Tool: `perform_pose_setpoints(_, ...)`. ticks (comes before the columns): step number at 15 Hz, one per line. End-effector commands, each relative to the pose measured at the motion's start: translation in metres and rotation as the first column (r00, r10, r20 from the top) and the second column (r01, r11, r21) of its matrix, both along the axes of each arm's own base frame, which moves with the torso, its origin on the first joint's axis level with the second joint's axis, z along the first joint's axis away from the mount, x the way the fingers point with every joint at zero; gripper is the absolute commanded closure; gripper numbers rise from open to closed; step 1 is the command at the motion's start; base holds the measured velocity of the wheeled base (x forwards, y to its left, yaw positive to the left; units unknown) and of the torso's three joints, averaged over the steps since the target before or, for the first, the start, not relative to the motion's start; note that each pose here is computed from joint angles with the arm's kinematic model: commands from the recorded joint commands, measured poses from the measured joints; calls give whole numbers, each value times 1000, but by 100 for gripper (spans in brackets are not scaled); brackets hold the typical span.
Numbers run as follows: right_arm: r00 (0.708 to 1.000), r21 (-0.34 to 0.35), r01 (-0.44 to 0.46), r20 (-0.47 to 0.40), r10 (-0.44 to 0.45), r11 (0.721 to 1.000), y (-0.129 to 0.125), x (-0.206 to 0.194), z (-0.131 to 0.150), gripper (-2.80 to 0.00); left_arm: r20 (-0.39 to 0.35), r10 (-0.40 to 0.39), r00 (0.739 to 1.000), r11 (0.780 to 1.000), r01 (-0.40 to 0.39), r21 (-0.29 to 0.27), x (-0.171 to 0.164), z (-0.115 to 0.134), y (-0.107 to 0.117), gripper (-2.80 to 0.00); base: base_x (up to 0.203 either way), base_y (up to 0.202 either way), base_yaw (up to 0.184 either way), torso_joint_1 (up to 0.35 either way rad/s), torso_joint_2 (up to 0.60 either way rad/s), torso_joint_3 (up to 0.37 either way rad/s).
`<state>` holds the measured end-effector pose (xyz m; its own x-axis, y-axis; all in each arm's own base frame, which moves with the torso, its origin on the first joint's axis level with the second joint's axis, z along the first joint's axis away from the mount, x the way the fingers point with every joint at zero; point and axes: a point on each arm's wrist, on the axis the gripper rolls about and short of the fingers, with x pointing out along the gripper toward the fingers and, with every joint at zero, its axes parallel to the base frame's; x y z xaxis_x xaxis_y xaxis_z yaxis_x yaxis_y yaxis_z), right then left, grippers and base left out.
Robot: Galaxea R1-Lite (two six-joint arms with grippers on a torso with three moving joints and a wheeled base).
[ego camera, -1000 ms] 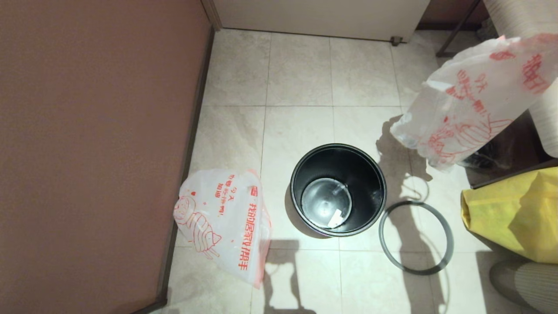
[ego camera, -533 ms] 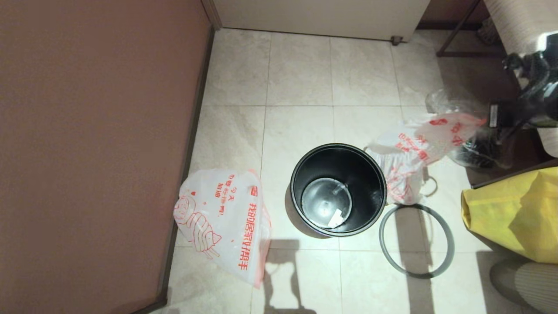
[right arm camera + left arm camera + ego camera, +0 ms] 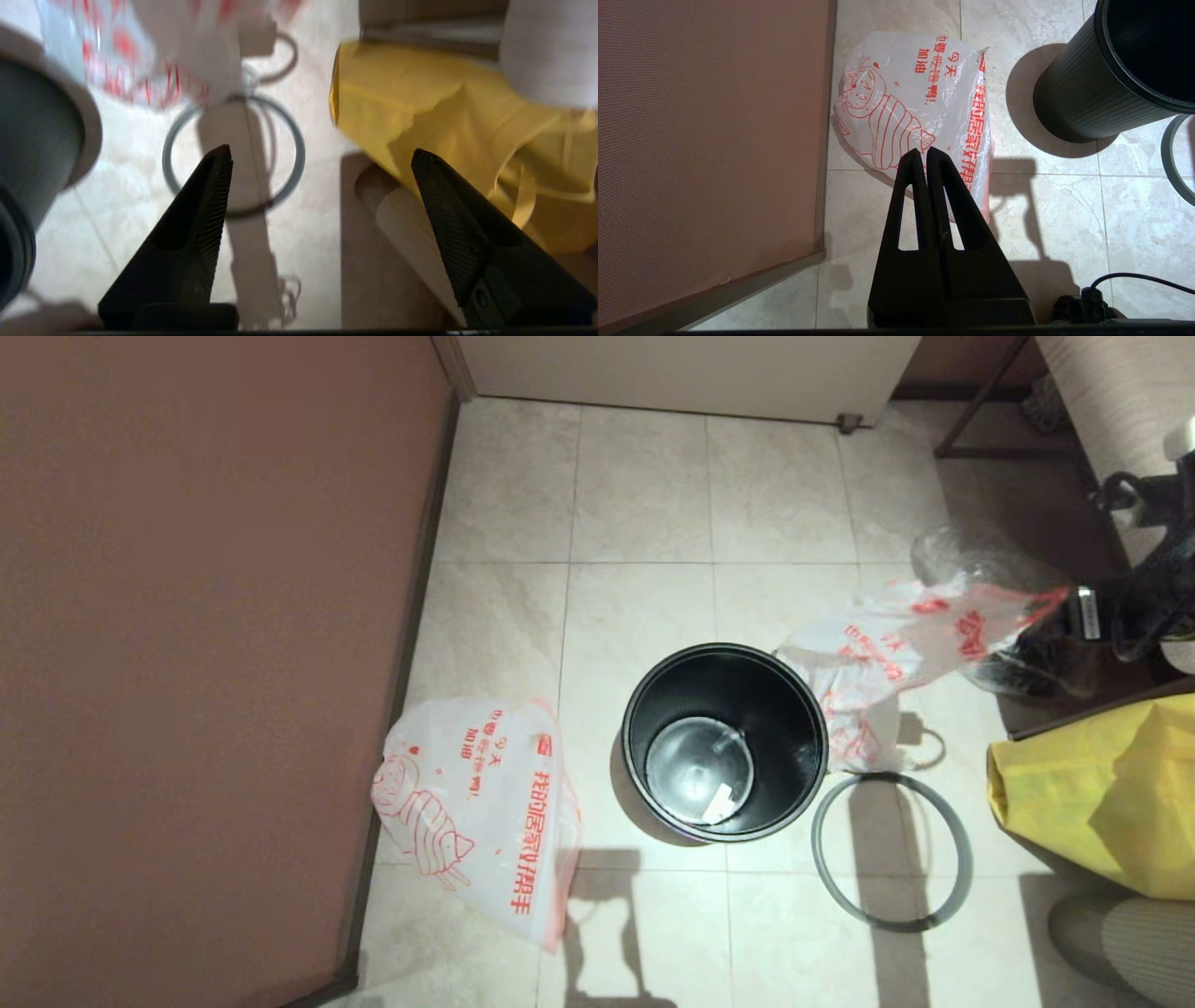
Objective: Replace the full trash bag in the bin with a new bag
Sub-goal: Place the trash bag on the floor, then pick up a new trash bag
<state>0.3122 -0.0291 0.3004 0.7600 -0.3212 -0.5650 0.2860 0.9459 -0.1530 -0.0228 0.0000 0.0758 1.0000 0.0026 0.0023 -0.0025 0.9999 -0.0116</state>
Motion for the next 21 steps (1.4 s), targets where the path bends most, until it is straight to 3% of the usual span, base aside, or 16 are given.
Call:
perform_pose_setpoints(1, 999, 13, 4, -47, -3, 1000, -1, -25, 9, -280, 1, 1, 1000, 1000, -1, -1, 0, 0, 0, 0, 0, 0, 0, 0, 0, 0)
perform_pose_setpoints(2, 996, 45, -11, -90, 15, 999, 0, -35, 8, -280, 1, 1, 1000, 1000, -1, -1, 0, 0, 0, 0, 0, 0, 0, 0, 0, 0)
perform_pose_setpoints(4, 989, 207, -114, -69, 131, 972, 4, -52, 14, -280, 0, 1, 1000, 1000, -1, -1, 0, 0, 0, 0, 0, 0, 0, 0, 0, 0)
perform_pose_setpoints(5, 988, 259, -121, -66, 142, 958, 5, -61, 16, -280, 0, 1, 1000, 1000, -1, -1, 0, 0, 0, 0, 0, 0, 0, 0, 0, 0)
perform_pose_setpoints(9, 979, 328, -137, -100, 179, 935, 9, -102, 12, -280, 1, 1, 1000, 1000, -1, -1, 0, 0, 0, 0, 0, 0, 0, 0, 0, 0)
perform_pose_setpoints(10, 973, 353, -166, -91, 211, 921, 11, -117, 10, 0, 1, 1, 1000, 1000, -1, -1, 0, 0, 0, 0, 0, 0, 0, 0, 0, 0)
perform_pose_setpoints(12, 961, 389, -222, -69, 269, 894, 17, -144, 7, 0, 1, 1, 1000, 1000, -1, -1, 0, 0, 0, 0, 0, 0, 0, 0, 0, 0)
perform_pose_setpoints(15, 953, 390, -265, -36, 302, 882, 24, -187, 10, 0, 1, 1, 1000, 1000, -1, -1, 0, 0, 0, 0, 0, 0, 0, 0, 0, 0)
perform_pose_setpoints(21, 924, 471, -295, -81, 374, 831, 37, -256, -11, 0, 1, 1, 1000, 1000, -1, -1, 0, 0, 0, 0, 0, 0, 0, 0, 0, 0)
